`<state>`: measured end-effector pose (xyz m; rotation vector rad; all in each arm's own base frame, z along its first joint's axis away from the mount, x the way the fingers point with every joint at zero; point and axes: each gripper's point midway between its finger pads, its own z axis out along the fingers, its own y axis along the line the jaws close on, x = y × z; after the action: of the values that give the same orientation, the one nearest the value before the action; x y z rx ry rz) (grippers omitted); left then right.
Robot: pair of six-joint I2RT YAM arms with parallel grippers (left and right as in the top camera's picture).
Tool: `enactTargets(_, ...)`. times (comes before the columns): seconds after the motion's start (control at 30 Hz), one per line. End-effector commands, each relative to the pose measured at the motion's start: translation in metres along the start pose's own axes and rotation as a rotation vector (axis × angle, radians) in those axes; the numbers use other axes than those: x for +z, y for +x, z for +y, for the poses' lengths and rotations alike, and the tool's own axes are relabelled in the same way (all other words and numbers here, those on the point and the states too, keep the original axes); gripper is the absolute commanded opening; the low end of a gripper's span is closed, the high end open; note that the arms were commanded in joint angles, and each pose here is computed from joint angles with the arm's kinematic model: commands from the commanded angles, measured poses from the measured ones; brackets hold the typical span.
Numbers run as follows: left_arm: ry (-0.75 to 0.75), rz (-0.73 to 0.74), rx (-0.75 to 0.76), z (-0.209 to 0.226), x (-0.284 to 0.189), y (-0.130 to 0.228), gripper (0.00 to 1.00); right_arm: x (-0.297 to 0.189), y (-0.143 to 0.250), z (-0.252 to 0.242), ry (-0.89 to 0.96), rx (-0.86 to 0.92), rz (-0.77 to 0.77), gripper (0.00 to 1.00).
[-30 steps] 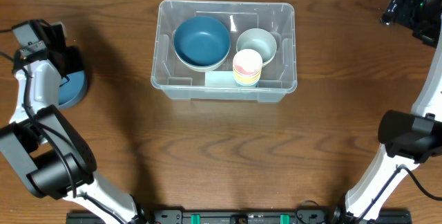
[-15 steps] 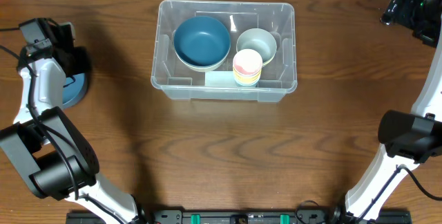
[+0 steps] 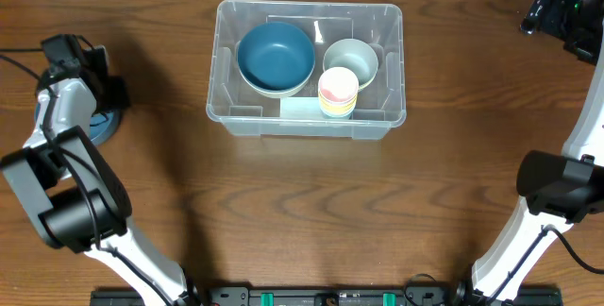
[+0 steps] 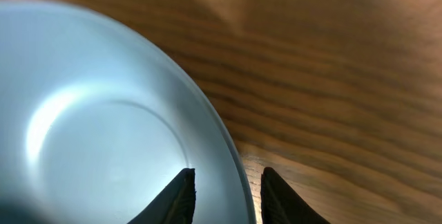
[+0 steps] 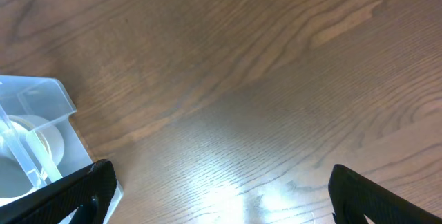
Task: Pack container
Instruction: 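Grasp the rim of the last teal bowl with the left gripper, then carry the teal bowl into the container and stack it on the bowls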
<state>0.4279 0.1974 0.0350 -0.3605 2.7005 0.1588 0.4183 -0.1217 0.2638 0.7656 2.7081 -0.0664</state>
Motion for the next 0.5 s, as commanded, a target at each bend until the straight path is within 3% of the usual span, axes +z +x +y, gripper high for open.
enactTargets(0.0, -0.021, 0.015, 0.003, 0.006, 0.009, 0.003, 0.20, -0.004, -0.002, -0.004, 0.008, -0.006, -0.016, 0.99)
enactTargets(0.07, -0.023, 0.008, 0.002, 0.006, 0.009, 0.001, 0.06, -0.004, -0.002, -0.004, 0.008, -0.006, -0.016, 0.99)
enactTargets(0.3, -0.019, 0.020, -0.022, 0.004, 0.005, 0.004, 0.06, -0.004, -0.002, -0.004, 0.008, -0.006, -0.016, 0.99)
enactTargets(0.47, 0.050, -0.081, -0.110, -0.006, -0.030, -0.021, 0.06, -0.004, -0.002, -0.004, 0.008, -0.006, -0.016, 0.99)
